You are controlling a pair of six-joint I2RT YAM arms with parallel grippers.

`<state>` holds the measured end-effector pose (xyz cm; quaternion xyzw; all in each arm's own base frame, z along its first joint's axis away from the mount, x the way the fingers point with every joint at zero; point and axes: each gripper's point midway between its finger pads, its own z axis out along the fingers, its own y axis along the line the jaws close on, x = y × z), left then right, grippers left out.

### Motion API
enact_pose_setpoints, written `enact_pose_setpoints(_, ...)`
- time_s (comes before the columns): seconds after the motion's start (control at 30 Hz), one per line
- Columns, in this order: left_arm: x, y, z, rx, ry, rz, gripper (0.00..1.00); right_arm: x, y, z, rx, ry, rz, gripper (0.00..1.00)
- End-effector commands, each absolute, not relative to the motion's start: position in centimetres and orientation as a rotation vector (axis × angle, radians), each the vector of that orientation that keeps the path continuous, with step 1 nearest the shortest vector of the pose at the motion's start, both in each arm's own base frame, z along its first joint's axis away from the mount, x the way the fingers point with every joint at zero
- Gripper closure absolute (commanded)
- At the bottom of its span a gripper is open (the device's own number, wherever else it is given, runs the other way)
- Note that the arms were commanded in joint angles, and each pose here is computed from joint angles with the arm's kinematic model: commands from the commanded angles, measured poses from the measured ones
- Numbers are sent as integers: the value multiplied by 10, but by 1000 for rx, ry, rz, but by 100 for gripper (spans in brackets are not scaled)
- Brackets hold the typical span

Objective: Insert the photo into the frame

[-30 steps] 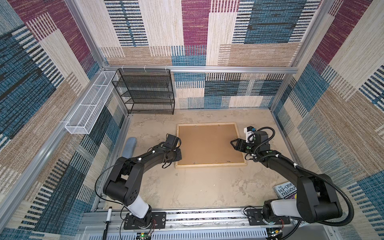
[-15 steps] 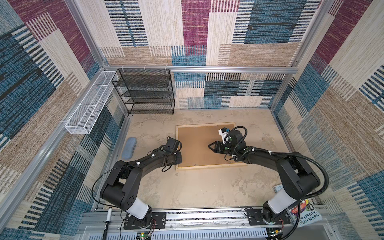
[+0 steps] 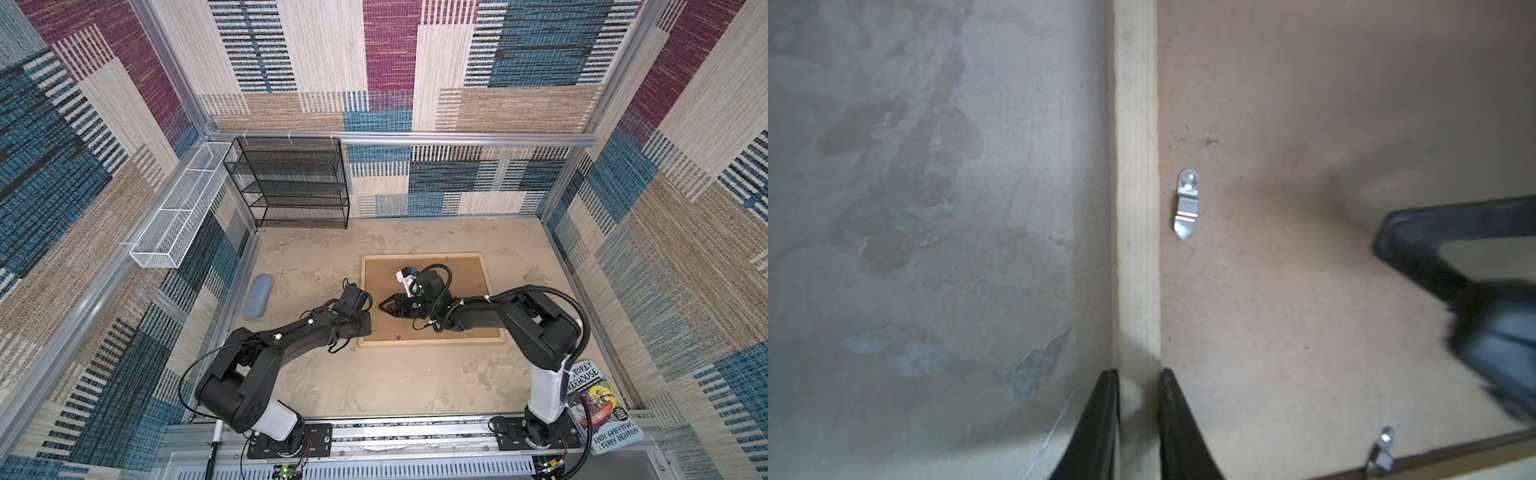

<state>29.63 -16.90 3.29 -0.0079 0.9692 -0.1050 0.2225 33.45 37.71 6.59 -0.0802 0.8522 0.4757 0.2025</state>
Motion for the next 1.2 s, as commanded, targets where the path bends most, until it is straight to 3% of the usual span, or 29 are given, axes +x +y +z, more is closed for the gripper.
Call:
enact_pose_setpoints(0.0, 280, -165, 23, -13, 2763, -271, 79, 334, 398, 71, -244, 2344, 1433, 59)
enact_pose_setpoints(0.4, 278, -166, 23, -15, 2768, -285, 79, 340, 420, 49, -253, 2381, 1445, 75)
enact_pose_setpoints(1.03, 278, -176, 27, 30, 2757, -327, 79, 348, 430, 41, -147, 2357, 1542, 77)
enact_pose_setpoints(1.17, 281, -168, 33, 0, 2742, -274, 70, 347, 426, 50, -159, 2338, 1512, 79)
